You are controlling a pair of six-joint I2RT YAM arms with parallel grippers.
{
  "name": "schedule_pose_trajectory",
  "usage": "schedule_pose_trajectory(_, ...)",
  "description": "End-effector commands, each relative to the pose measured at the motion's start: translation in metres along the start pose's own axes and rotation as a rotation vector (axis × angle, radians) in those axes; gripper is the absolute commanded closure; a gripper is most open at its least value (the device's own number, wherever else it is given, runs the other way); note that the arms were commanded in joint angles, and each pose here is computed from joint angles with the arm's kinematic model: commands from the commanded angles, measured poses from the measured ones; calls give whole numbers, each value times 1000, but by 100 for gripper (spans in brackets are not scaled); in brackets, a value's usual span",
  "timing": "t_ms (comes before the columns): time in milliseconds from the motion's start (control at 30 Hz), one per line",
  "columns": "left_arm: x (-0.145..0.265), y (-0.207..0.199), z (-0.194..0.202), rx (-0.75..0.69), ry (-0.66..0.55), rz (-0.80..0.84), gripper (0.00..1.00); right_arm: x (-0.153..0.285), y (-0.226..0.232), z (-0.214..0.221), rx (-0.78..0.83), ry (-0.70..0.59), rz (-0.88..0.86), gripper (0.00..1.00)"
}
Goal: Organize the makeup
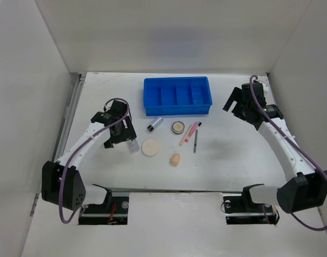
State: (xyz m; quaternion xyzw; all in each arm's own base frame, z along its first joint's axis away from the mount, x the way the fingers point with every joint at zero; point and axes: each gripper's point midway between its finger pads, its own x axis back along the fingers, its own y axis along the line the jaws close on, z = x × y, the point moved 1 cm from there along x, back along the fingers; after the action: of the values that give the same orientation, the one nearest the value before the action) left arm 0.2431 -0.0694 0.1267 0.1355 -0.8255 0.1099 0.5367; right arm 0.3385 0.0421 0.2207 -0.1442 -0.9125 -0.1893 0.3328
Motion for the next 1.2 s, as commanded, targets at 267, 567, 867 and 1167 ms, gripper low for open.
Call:
schedule_pose_trajectory(267,-59,-35,-10,126,4,6,25,8,6,-10,5,-33,-36,0)
schedule_pose_trajectory(567,-92,-46,6,138,76,23,47,11,3,-11,5,-39,-27,0)
schedule_pose_trajectory(867,-50,-31,-51,-36,-60,-91,94,11,2,-16,14,-51,-9,0)
schedule_pose_trajectory(1167,29,-117,-158,-191,-295,243,96,11,4,-15,16,-38,-13,0)
